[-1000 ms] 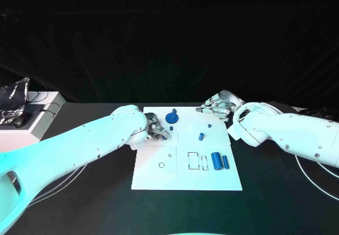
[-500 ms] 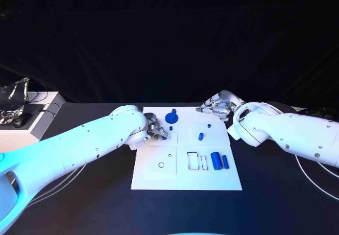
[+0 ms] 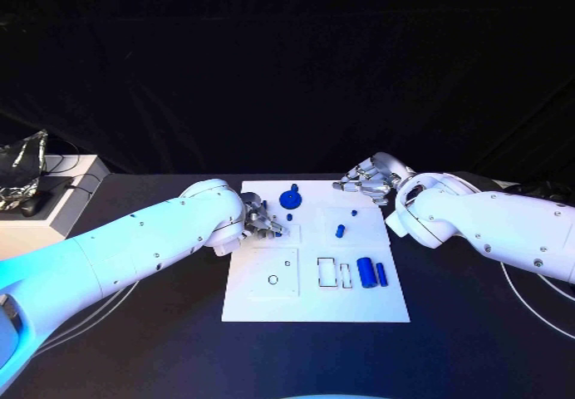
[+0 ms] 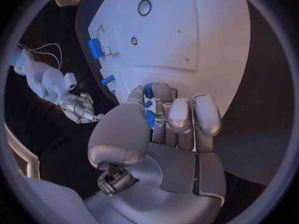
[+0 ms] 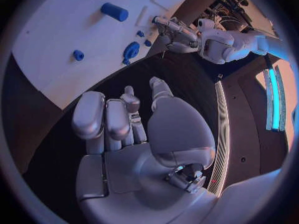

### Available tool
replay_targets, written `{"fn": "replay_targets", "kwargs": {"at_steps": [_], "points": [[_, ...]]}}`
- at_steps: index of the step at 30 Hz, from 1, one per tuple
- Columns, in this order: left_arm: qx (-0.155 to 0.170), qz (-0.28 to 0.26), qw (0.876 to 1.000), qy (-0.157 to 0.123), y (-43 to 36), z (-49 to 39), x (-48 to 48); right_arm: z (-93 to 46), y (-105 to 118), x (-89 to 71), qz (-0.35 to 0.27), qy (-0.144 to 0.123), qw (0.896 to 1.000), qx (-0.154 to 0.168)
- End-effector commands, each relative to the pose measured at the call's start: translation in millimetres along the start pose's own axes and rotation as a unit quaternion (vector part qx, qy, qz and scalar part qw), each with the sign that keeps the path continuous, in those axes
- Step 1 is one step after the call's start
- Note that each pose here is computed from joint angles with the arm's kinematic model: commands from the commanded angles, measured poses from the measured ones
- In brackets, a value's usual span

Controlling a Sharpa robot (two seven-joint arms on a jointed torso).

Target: Assemble the parts on the task board

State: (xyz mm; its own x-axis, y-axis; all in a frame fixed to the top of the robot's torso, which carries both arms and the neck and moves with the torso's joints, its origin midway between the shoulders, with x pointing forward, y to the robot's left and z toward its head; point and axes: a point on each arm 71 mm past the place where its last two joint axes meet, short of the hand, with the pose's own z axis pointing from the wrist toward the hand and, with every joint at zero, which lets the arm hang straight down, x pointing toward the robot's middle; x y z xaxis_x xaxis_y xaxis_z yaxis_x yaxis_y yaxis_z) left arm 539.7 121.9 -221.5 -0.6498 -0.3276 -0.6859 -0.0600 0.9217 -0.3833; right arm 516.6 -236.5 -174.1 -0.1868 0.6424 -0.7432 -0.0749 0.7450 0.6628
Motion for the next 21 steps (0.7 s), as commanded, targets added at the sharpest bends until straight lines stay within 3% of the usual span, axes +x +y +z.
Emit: {"fn": "replay_targets", "kwargs": {"at_steps": [1,13,21], "points": [[-0.003,0.006,1.000,0.010,1.8,0.0,3.9,-0.3,1.1,0.2,-0.003,0.000,1.000,-0.008],[0.005,-0.008,1.000,0.003,5.4,-7.0,-0.6,-0.8,-0.7,-0.2,-0.003,-0.001,1.000,-0.006],[0.013,-0.047,0.999,-0.020,8.5,-21.5,-23.6,-1.2,-3.1,-1.6,-0.004,-0.002,1.000,-0.003]]}}
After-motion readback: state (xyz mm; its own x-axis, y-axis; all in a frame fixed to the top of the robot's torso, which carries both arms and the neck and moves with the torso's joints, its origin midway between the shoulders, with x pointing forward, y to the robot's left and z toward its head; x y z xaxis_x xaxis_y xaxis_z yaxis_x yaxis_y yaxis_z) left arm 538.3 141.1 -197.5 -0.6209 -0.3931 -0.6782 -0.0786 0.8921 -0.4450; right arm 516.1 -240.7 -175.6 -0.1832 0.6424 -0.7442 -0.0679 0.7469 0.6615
